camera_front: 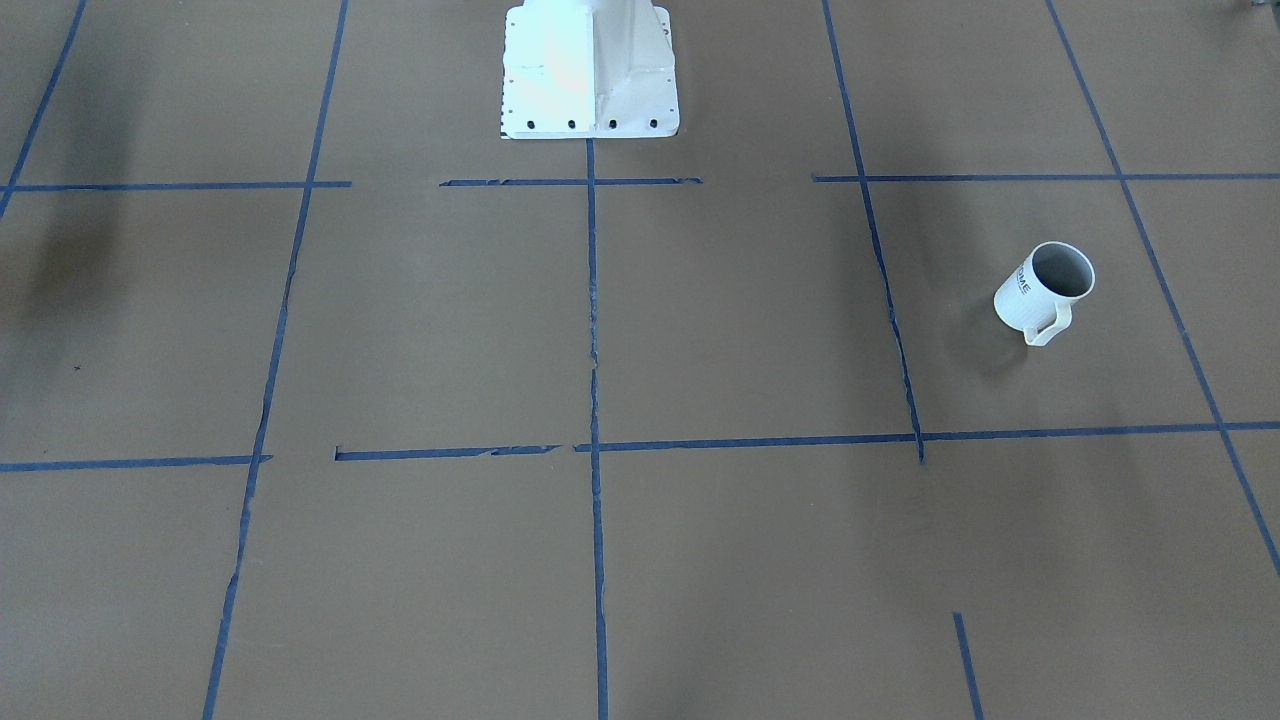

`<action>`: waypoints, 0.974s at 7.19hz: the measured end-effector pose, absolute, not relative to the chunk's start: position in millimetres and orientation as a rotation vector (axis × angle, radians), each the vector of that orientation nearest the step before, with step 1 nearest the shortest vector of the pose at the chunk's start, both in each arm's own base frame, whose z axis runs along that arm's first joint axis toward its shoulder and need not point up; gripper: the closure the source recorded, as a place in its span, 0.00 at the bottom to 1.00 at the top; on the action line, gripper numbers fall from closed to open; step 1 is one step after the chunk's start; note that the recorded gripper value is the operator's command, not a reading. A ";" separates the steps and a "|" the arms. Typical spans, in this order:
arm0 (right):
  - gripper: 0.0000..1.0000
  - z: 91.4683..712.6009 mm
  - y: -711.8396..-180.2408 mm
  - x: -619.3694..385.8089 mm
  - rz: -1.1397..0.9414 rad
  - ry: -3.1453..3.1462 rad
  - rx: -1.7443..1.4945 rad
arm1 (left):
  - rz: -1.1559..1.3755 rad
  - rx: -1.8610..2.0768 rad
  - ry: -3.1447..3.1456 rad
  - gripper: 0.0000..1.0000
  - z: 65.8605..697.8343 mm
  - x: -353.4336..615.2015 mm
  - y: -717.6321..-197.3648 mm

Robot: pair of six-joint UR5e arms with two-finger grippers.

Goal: Left arm hands cup to right arm to dump lemon

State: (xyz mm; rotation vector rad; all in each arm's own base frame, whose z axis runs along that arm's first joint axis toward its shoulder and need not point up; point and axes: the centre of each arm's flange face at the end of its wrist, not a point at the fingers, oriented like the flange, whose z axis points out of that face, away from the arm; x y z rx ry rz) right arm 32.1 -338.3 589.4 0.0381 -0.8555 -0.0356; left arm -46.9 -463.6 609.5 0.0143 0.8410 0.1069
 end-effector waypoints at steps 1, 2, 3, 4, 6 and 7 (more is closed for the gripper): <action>0.00 591.1 -336.1 32.7 -0.033 -0.854 0.034 | 0.108 0.017 0.790 0.00 611.9 -50.2 -462.5; 0.00 593.7 -333.0 33.2 -0.030 -0.851 0.029 | 0.108 0.021 0.780 0.00 611.1 -51.0 -461.9; 0.00 595.8 -331.0 33.8 -0.027 -0.846 0.025 | 0.105 0.019 0.804 0.00 610.9 -49.5 -461.2; 0.00 598.0 -330.0 34.4 -0.025 -0.837 0.022 | 0.104 0.020 0.827 0.00 608.9 -48.1 -460.6; 0.00 600.7 -330.4 35.7 -0.024 -0.817 0.021 | 0.106 0.023 0.843 0.00 606.8 -47.1 -460.3; 0.00 598.7 -331.8 35.8 -0.026 -0.815 0.025 | 0.105 0.020 0.846 0.00 608.6 -47.0 -460.1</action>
